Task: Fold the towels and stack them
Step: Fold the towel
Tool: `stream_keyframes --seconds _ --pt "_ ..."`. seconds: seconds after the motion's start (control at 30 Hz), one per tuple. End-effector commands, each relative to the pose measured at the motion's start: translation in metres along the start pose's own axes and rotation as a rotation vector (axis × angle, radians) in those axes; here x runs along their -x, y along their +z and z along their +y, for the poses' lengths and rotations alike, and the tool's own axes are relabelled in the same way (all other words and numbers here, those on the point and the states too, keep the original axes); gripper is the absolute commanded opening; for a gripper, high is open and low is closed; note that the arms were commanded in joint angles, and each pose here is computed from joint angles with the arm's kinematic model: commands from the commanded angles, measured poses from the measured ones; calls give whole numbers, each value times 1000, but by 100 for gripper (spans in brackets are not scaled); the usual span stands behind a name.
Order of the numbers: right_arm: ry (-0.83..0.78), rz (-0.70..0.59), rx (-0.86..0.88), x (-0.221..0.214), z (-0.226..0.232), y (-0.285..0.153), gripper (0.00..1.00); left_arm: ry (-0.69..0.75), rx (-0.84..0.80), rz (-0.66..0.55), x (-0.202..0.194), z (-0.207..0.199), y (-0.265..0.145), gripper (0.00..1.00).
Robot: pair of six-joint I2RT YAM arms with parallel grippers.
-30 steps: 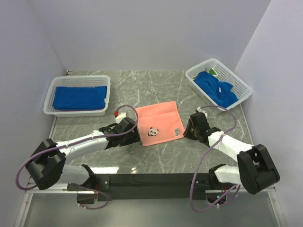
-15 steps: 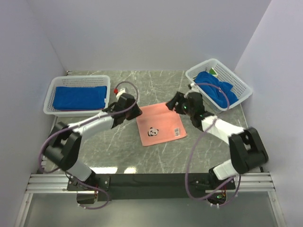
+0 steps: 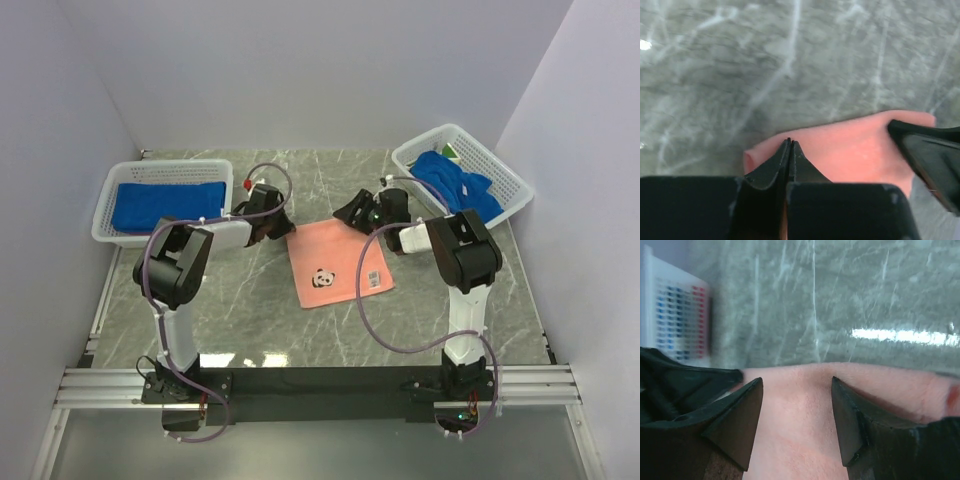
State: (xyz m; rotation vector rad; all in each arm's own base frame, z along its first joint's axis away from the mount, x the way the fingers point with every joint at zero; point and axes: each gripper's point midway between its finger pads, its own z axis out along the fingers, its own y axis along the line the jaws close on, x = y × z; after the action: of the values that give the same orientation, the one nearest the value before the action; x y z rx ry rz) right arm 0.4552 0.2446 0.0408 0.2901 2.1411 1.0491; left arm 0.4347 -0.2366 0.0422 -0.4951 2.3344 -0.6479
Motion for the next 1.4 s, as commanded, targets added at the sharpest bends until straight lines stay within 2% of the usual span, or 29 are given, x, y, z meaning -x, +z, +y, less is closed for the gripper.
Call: stream_keyframes --seconds 0.0,0.23,0.4,0.5,0.57,0.67,0.7,0.73,0.83,0.93,1.0,1.2,1.37 --pt "35 -100 35 34 -3 0 65 -12 -67 -11 4 -8 6 3" --pt "191 -183 -90 53 -54 -21 64 -52 15 -7 -8 37 14 2" --pt "125 -180 -125 62 -48 -32 64 -6 21 -38 11 31 7 7" --pt "36 -172 -164 70 -34 -47 64 41 -22 -81 37 5 -5 20" --pt "-82 -190 -197 84 -20 -62 64 79 -36 -148 66 -16 -15 32" --pt "-231 -132 -256 78 -2 -81 64 117 -68 -211 96 -43 -37 49" --pt "-258 -91 -302 70 -3 -88 64 124 -64 -221 101 -46 -43 53" --pt "-338 -71 -303 63 12 -93 64 134 -100 -263 116 -62 -59 64" --pt "-442 13 -393 37 14 -110 60 148 -109 -283 127 -74 -93 84" --pt "-522 129 -425 -7 20 -119 53 168 -98 -312 133 -75 -131 98" --pt "-556 217 -436 -41 22 -125 50 184 -70 -327 134 -70 -151 99" --pt "-578 329 -471 -104 22 -137 40 268 58 -425 138 -36 -233 99" --pt "-560 398 -516 -136 5 -144 36 298 135 -503 128 1 -260 99"
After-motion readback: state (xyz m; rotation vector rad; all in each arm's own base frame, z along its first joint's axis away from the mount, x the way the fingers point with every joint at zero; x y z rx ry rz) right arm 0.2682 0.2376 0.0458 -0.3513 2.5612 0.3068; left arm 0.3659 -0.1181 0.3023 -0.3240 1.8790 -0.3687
